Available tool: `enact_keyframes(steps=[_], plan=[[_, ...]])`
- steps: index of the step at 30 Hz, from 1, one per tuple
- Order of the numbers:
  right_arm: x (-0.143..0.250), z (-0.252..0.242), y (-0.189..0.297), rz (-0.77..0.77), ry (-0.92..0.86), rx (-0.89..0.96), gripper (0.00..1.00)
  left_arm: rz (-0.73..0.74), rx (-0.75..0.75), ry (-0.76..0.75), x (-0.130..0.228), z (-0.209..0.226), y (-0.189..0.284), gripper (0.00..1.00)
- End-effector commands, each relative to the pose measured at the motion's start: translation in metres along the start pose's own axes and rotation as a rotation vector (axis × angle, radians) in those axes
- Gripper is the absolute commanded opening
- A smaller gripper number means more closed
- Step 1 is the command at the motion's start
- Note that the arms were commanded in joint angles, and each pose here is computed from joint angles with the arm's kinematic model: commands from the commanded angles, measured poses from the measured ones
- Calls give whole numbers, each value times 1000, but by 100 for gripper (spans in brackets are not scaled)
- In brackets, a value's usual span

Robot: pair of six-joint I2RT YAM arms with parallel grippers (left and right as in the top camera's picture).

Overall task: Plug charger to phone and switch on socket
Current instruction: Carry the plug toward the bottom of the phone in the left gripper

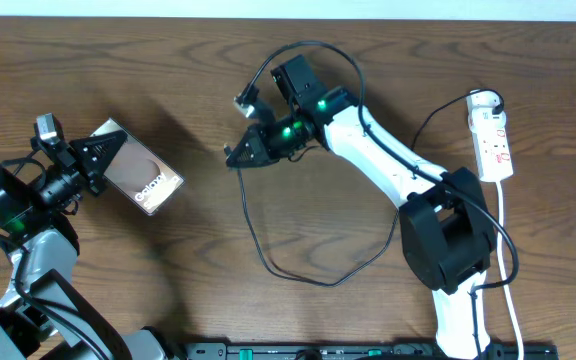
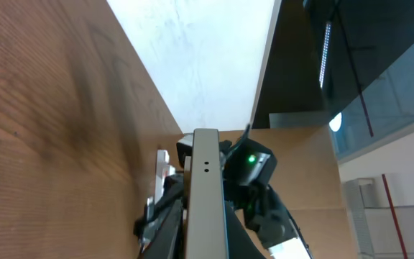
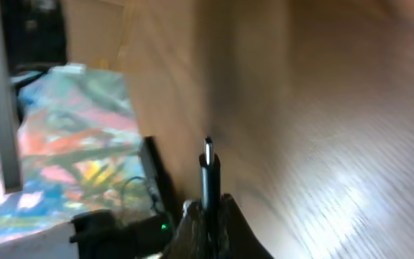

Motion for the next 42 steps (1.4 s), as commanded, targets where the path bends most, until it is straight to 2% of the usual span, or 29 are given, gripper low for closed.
enact_keyframes(steps=[1, 5, 9, 13, 18, 30, 42], plan=[[15, 8, -6, 54, 71, -195, 1, 21, 8, -36, 2, -3, 1, 8], [23, -2, -9, 56, 87, -223, 1, 22, 9, -44, 2, -3, 1, 8], [34, 3, -9, 67, 226, -362, 1, 22, 9, -53, 2, -3, 1, 7], [40, 2, -11, 71, 259, -381, 1, 22, 9, -73, 2, -3, 1, 7], [47, 18, -10, 70, 377, -523, 1, 24, 10, -106, 3, -4, 1, 8], [62, 40, -39, 135, 444, -561, 1, 35, 18, -205, 3, -6, 1, 7], [66, 51, -49, 143, 514, -591, 1, 50, 22, -206, 5, -7, -2, 7]])
Point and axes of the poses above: each gripper's point midway between its finger pads, its own y axis back along the fingers, its own z axis along the line the jaws close on, x = y × z, the point moved 6 cm from there along y, back along the fingers, and after that the axes turned 2 degrees about -y, right-handed, at the moved point
